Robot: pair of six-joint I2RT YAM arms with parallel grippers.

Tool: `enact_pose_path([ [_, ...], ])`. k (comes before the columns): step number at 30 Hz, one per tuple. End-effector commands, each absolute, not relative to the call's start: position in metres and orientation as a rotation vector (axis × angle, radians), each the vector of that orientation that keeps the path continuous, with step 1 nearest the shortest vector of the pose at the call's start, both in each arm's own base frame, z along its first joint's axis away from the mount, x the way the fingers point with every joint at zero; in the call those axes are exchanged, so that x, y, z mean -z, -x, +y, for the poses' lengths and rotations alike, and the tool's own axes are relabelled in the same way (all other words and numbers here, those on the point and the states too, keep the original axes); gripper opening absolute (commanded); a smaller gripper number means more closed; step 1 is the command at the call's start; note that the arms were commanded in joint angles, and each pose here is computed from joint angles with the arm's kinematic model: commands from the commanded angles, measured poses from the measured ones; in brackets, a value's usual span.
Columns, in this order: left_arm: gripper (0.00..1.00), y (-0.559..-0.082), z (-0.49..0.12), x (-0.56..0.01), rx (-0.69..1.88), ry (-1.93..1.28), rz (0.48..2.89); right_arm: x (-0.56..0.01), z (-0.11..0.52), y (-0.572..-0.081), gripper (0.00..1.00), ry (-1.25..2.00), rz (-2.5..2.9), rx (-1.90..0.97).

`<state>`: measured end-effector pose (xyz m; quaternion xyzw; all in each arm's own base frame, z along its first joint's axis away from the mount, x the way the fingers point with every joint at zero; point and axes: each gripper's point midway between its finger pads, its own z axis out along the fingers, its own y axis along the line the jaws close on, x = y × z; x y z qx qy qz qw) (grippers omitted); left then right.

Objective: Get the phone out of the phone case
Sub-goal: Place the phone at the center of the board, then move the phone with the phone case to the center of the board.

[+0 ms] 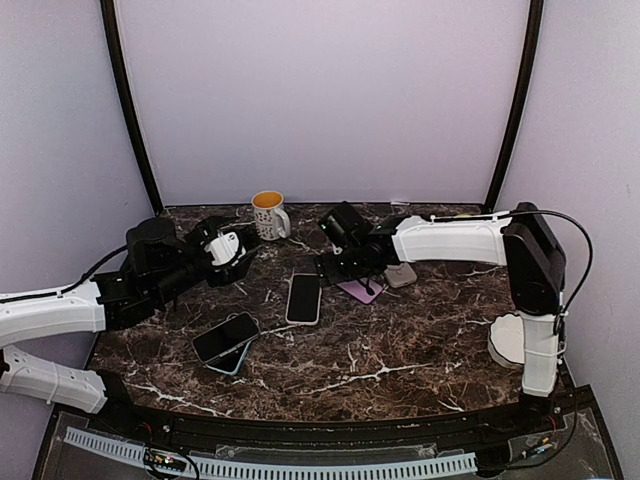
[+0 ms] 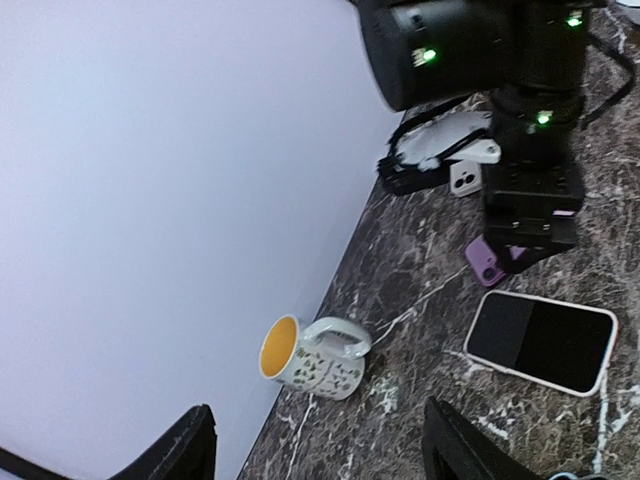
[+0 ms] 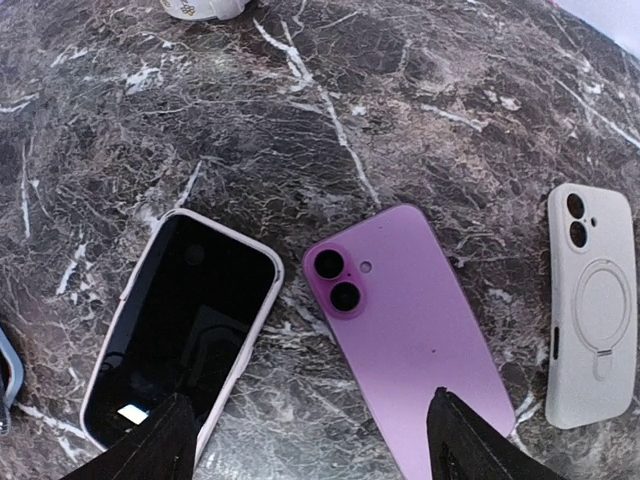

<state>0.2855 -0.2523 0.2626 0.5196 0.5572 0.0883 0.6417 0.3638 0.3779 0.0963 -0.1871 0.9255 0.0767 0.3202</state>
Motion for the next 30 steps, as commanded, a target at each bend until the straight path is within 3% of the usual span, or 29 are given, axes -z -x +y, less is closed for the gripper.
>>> enact_pose_path([
  [1,0.73,-0.309,-0.224,-0.296,-0.308,-0.984,1.316,-0.102,0.391,-0.345,0.88,0.242,2.546,-0.373],
  [3,0.73,-0.311,-0.219,-0.300,-0.306,-0.958,1.323,-0.104,0.399,-0.341,0.98,0.184,2.565,-0.414],
  [16,0.71,-0.311,-0.213,-0.308,-0.307,-0.941,1.319,-0.087,0.432,-0.329,0.99,-0.024,2.656,-0.278],
  [30,0.69,-0.311,-0.211,-0.310,-0.300,-0.937,1.318,-0.046,0.446,-0.328,0.99,0.058,2.656,-0.066],
])
